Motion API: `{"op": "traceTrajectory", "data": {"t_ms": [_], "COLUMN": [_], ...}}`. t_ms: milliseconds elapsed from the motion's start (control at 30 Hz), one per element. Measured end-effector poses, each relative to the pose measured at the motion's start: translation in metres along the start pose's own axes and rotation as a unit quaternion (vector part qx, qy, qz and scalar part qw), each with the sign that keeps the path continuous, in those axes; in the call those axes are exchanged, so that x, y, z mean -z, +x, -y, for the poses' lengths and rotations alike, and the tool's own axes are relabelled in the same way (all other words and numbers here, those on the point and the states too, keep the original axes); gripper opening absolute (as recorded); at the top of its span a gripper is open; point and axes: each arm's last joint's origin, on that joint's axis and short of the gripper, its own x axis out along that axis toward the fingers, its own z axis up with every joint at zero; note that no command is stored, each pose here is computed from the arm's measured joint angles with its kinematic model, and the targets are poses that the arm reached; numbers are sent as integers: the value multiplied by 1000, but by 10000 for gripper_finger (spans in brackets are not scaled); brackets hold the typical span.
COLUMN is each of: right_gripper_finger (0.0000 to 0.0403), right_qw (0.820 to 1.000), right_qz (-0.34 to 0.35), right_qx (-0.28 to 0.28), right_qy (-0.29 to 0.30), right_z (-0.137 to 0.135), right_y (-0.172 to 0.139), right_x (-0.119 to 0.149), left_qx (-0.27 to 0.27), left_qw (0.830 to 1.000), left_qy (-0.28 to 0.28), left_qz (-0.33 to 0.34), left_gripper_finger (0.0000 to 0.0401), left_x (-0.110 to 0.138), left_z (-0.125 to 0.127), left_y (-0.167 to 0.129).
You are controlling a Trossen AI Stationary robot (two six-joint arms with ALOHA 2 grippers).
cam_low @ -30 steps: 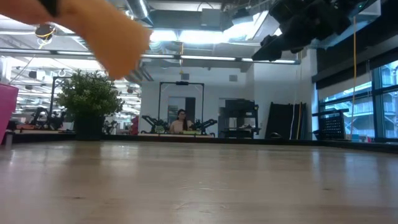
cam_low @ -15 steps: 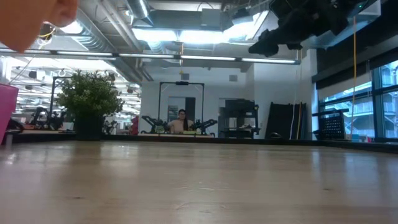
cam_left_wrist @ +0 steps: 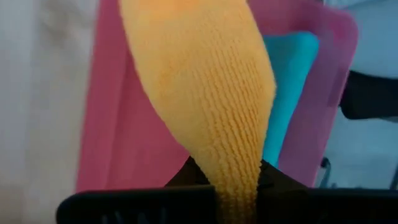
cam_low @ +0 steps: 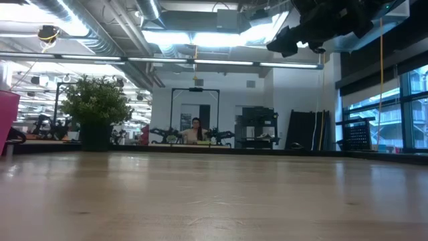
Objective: Roll microfiber towels into tight, uniform cylinder then place into a basket
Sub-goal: Put the orange microfiber towel into the red bin
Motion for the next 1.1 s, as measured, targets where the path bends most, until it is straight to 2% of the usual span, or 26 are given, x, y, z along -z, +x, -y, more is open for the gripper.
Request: {"op": "traceTrajectory", "data": {"t_ms": [167, 300, 467, 567, 700, 1100], "right_gripper_finger": [261, 261, 261, 261, 261, 261], "right_qw": [1000, 1000, 998, 997, 997, 998], "right_qz": [0, 0, 20, 21, 13, 10], "right_qx": [0, -2, -51, -66, -69, -62], "right_qy": [-12, -12, -20, -17, -12, -13], "right_z": [0, 0, -3, -4, -5, -4], "right_y": [0, 0, 0, 0, 0, 0], "right_x": [0, 0, -1, 0, 1, 1], "left_qx": [21, 27, 7, 23, 43, 29], "left_qw": [1000, 999, 999, 998, 998, 997], "left_qy": [2, 25, 46, 55, 54, 68], "left_qz": [-10, -13, -25, -18, -13, -25], "left_gripper_finger": [7, 7, 8, 8, 8, 9], "left_x": [6, 11, 18, 21, 23, 26], "left_z": [-8, -17, -32, -36, -41, -42], "left_y": [22, 38, 52, 61, 71, 92]}}
